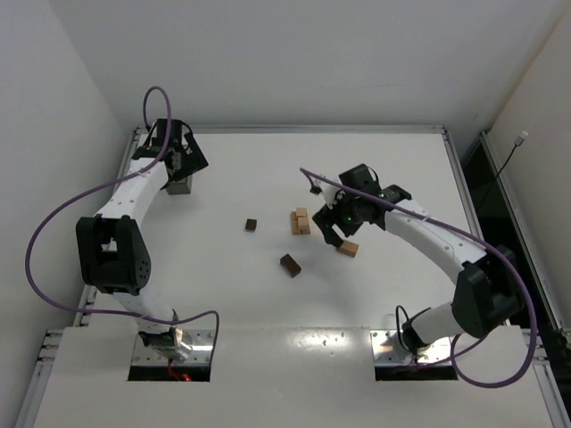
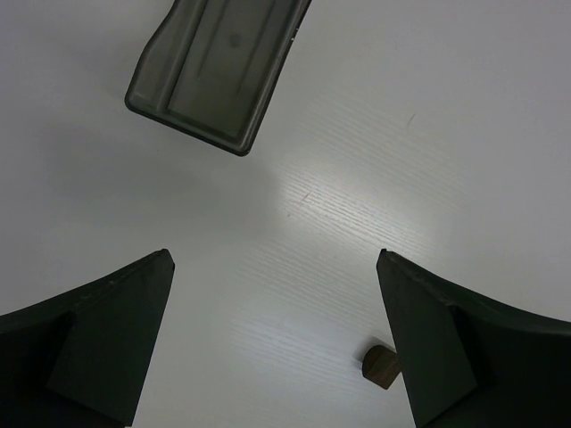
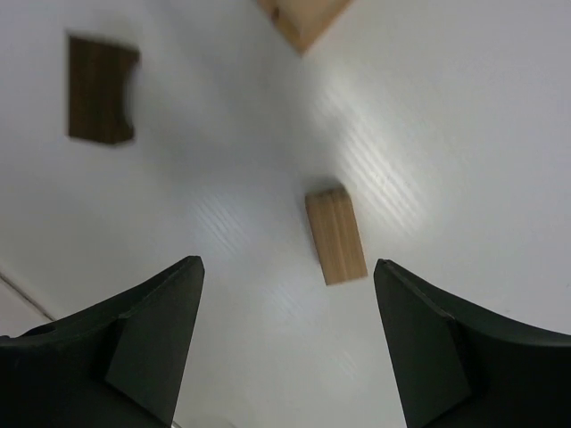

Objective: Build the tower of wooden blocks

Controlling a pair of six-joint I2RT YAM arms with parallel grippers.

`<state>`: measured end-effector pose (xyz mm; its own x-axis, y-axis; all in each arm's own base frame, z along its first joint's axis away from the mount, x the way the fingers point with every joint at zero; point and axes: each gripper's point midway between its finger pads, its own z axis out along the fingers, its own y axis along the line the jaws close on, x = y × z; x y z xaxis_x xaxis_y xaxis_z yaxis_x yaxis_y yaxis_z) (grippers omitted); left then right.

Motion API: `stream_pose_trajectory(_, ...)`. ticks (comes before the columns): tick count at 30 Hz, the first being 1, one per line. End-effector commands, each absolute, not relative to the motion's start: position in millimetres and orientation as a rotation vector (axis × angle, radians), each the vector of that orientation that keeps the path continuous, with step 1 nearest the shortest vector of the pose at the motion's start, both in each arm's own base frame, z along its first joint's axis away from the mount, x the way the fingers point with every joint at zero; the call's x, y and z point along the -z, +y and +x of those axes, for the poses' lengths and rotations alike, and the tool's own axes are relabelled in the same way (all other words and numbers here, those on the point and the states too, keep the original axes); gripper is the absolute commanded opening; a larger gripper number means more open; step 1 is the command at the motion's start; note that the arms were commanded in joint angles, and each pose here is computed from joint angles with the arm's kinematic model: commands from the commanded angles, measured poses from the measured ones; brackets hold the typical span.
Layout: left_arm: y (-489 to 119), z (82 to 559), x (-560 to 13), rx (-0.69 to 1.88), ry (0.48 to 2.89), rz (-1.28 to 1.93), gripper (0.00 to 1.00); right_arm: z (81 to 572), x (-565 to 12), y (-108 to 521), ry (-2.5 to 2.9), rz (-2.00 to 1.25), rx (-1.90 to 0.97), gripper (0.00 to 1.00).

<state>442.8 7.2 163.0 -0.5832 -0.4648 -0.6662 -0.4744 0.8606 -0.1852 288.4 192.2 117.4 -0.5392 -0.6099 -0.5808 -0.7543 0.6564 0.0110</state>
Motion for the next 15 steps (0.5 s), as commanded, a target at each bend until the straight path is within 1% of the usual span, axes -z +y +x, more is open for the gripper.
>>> stream_pose_trajectory(1,-4.4,446.7,-192.7,0.046,2.209,-0.622,0.96,274.0,-87.5,160.6,2.263,-1.333,-0.2,0.74)
stream_pose_trajectory(2,-9.8,446.6,-192.7,0.052,2.213,-0.608,0.96,277.9,-86.7,152.1,2.246,-1.344,-0.149,0.74)
stream_pose_trajectory(5,-14.3,451.1,-197.5,0.062,2.204,-0.596,0.96,274.1,-74.2,139.7,2.229,-1.407,-0.119,0.74)
stream_pose_trajectory(10,-18.7,453.4,-197.5,0.066,2.207,-0.586,0.96,271.6,-60.8,134.2,2.231,-1.455,-0.156,0.74)
stream_pose_trajectory(15,-18.4,454.0,-193.4,0.058,2.218,-0.577,0.96,285.1,-45.9,133.9,2.252,-1.472,-0.199,0.74)
